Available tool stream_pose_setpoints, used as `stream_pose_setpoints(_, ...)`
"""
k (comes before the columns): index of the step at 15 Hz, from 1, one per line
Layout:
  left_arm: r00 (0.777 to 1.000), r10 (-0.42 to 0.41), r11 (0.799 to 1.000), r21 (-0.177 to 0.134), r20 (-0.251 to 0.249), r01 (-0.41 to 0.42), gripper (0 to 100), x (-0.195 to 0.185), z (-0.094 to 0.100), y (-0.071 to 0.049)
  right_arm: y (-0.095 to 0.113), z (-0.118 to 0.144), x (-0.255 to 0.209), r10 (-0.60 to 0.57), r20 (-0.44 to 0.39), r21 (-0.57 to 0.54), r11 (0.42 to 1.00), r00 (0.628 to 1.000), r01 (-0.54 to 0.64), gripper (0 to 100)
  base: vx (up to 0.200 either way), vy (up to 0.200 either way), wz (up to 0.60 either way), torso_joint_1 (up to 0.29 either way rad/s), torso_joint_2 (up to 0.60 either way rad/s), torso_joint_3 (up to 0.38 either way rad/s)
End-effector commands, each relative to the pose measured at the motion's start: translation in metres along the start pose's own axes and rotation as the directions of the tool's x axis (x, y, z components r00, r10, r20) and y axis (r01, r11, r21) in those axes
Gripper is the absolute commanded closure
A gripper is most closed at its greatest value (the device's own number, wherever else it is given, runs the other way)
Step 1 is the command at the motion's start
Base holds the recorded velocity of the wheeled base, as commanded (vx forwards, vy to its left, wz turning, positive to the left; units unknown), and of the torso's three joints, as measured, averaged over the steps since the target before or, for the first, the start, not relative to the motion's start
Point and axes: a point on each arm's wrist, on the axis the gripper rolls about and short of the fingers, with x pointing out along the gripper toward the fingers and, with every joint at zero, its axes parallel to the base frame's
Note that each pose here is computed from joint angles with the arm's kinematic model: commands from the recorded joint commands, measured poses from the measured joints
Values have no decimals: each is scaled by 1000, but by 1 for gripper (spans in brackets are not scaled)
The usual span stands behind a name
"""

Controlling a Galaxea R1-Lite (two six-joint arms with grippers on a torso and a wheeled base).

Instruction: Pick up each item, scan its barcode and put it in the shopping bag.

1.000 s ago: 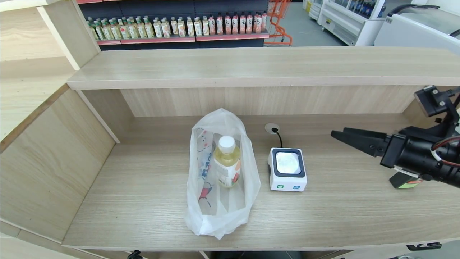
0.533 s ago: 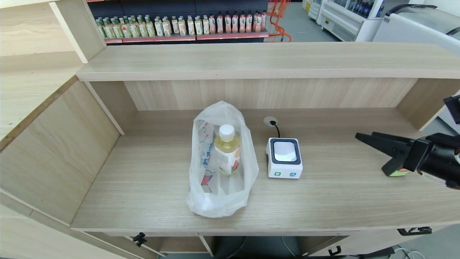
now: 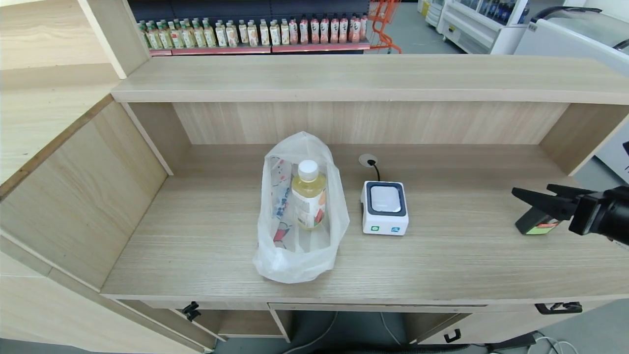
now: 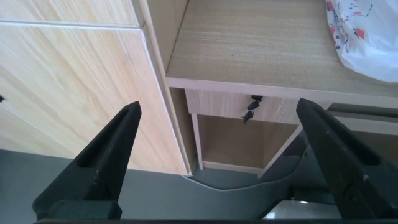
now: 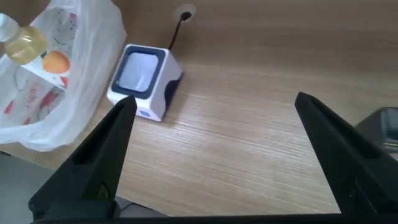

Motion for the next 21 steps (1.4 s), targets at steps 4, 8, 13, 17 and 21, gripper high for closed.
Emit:
stream_pose_setpoints(4,1000,1,1000,1,0,-1,0,0,0,0,-10,-9,-8,-51,-136,-89,995,989,39,0,0,-200,0,7,6,2)
stream_pose_setpoints(8,1000,1,1000,1,0,-1,0,0,0,0,-20,-3,-13,-213,-328,-214,966,921,147,0,0,-200,0,4,1,5)
stream_pose_setpoints(13,1000,1,1000,-1,2,-1,0,0,0,0,-51,1,22,-308,-427,-352,923,850,158,0,0,-120,0,-1,2,0)
stream_pose_setpoints(17,1000,1,1000,0,2,-1,0,0,0,0,-74,-16,63,-275,-490,-488,873,827,2,0,0,0,0,0,0,0)
stream_pose_setpoints(21,1000,1,1000,0,2,-1,0,0,0,0,-60,-35,97,-174,-543,-484,864,822,-137,0,0,0,0,0,0,0)
